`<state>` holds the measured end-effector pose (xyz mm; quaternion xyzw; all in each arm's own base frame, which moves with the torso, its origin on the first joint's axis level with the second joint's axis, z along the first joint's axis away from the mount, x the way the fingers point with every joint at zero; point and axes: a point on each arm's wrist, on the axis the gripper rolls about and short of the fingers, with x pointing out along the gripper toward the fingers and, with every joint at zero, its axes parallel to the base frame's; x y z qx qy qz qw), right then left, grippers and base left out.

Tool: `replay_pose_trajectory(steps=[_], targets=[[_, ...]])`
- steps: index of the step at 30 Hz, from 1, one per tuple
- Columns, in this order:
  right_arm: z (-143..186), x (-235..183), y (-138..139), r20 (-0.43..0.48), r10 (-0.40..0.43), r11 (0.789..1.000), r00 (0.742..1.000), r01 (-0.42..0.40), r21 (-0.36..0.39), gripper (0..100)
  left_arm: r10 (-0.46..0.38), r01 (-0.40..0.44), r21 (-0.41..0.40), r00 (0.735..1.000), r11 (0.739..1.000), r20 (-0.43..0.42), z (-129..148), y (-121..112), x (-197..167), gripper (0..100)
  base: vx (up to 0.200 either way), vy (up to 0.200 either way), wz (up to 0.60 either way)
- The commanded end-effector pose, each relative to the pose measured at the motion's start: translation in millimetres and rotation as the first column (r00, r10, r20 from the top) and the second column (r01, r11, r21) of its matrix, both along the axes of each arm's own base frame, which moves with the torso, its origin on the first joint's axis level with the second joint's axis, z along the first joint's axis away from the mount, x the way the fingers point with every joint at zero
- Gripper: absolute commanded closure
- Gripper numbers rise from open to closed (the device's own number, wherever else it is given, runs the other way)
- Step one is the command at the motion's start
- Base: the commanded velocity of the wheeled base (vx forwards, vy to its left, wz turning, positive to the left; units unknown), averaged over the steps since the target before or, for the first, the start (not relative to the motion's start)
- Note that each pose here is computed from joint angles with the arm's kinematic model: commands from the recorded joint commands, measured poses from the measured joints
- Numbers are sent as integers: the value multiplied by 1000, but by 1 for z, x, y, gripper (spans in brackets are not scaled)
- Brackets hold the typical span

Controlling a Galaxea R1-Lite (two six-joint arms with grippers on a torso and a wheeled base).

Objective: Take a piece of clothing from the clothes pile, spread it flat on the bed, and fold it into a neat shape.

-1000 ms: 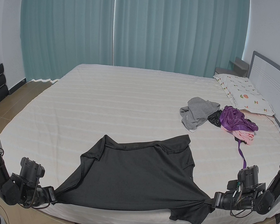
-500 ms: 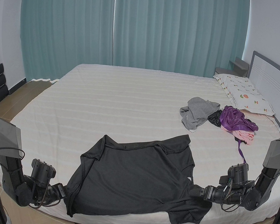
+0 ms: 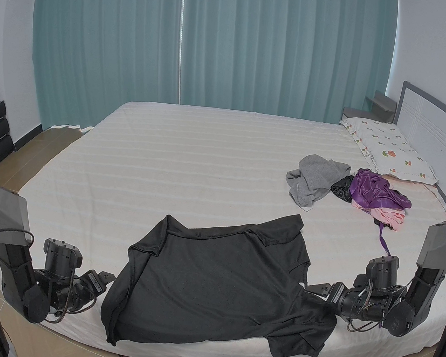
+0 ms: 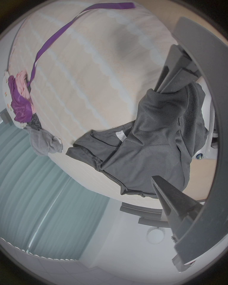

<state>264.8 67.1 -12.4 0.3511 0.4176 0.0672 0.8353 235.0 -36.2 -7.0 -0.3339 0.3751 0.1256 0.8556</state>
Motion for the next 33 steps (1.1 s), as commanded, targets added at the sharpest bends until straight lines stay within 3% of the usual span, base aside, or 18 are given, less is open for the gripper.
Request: replay_pose_trajectory(steps=[1,8,17,29,33], targets=[[1,1,0,1,-19,1000,1000,19,21,0,21,-21,-9,1000,1000,19,2,2,4,0,0,0,0],[1,0,0,-1,-29,999,1000,29,31,0,20,-20,-10,999,1000,31,3,2,5,0,171,0,0],[0,-1,1,-7,-25,999,1000,25,30,0,-10,13,-27,994,1000,107,13,-7,23,0,0,0,0],[-1,1,3,-36,-64,995,997,67,76,0,-83,89,-42,988,995,133,31,-45,83,0,0,0,0],[-7,1,3,-55,-61,996,997,65,68,0,-126,129,-24,987,991,101,13,-68,99,0,0,0,0]])
